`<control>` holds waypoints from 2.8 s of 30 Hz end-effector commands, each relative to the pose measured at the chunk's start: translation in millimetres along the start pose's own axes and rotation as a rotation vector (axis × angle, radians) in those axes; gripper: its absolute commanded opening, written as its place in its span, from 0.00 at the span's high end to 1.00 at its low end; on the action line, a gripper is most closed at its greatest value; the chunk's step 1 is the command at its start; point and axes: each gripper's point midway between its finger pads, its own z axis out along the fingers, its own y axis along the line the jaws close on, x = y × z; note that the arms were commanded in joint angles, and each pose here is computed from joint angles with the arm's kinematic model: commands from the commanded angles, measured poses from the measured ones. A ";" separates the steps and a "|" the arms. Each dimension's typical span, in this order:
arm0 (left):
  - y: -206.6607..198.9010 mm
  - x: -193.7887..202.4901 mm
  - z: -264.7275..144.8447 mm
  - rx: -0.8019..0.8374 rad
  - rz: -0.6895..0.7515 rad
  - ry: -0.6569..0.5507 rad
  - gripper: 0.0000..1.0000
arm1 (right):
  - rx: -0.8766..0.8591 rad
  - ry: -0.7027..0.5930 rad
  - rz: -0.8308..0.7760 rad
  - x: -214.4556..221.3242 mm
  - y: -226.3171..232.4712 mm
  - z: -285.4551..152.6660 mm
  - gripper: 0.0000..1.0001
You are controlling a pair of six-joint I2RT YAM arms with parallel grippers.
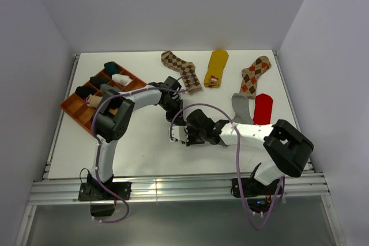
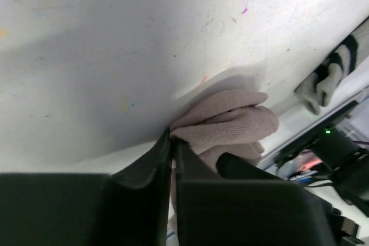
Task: Roll the socks
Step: Roll the sock at the center of the board.
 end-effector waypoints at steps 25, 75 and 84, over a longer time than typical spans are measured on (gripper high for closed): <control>25.9 -34.5 -31.0 -0.051 -0.074 -0.263 1.00 | -0.563 0.088 0.328 27.8 31.7 -16.8 0.88; -22.7 -14.1 -109.1 0.314 0.050 -0.667 0.41 | -0.853 0.389 0.675 56.2 32.9 12.6 0.86; 10.0 0.6 -109.0 0.221 0.017 -0.709 0.40 | -0.831 0.398 0.691 57.3 31.8 14.8 0.86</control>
